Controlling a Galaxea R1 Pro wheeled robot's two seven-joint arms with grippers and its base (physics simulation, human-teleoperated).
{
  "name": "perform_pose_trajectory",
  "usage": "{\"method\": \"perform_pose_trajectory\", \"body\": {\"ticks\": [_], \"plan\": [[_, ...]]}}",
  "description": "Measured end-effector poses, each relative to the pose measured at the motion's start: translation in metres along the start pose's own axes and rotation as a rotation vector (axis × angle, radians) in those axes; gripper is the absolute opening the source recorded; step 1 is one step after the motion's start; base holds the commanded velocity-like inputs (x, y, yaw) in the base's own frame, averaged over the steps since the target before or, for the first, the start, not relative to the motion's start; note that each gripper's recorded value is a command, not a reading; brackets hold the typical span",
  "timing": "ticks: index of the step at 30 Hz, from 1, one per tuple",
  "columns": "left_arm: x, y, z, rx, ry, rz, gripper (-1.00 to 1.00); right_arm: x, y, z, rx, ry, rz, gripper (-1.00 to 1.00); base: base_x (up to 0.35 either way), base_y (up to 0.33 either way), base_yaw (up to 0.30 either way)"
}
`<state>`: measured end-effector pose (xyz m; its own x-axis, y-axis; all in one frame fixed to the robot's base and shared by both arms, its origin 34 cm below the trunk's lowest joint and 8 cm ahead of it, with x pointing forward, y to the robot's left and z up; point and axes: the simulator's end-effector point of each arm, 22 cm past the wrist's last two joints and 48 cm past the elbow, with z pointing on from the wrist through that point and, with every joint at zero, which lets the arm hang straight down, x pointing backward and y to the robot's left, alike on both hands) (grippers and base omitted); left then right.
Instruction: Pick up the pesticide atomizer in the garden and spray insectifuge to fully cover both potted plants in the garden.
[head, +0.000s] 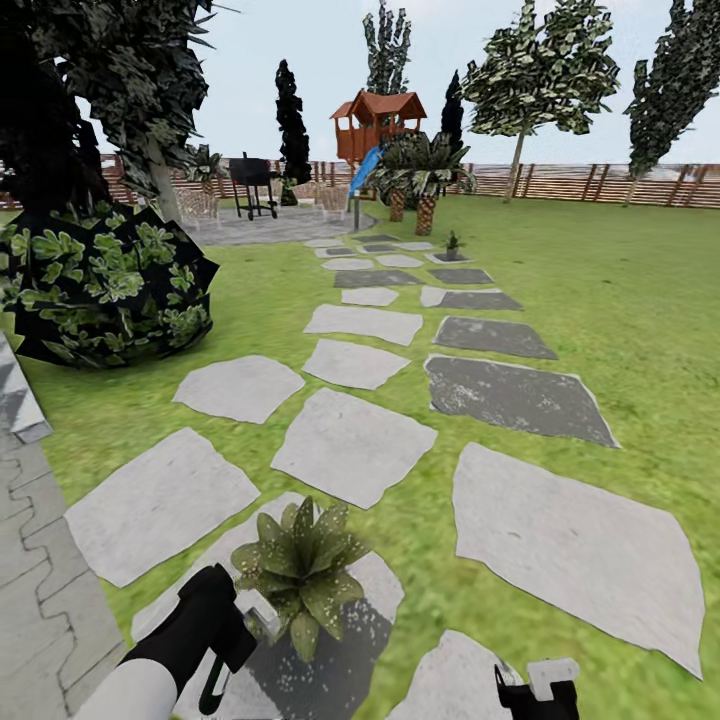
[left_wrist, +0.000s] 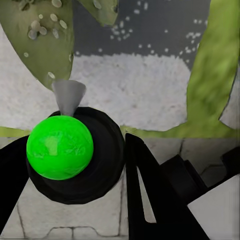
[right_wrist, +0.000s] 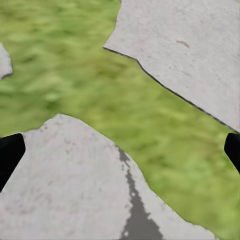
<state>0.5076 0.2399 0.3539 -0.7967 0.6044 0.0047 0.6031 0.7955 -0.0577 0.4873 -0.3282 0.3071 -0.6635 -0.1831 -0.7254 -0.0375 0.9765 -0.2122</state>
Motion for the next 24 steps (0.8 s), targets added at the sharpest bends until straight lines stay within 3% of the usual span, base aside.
{"method": "perform_pose_trajectory", "body": {"ticks": [6,11,19,24], "plan": [[-0.0002,-0.0037,0.0013,0.015,-0.009,-0.009,-1.0,0.0007,-0.0009,-0.0002,0.002,0.001,0.0,1.0,0.0,0.0,0.276],[-0.0029,-0.0055,0.001,0.024,-0.02,-0.015,-1.0,0.0009,-0.0025,-0.0002,0.005,0.001,-0.001,1.0,0.0,-0.245,0.277],[-0.0033,-0.0051,0.0007,0.022,-0.022,-0.015,-1.0,0.0015,-0.0025,-0.0004,0.005,0.003,-0.002,1.0,0.0,-0.273,0.131],[-0.0035,-0.0053,0.0006,0.023,-0.022,-0.016,-1.0,0.0015,-0.0022,-0.0004,0.004,0.003,-0.002,1.0,0.0,-0.075,0.273]]}}
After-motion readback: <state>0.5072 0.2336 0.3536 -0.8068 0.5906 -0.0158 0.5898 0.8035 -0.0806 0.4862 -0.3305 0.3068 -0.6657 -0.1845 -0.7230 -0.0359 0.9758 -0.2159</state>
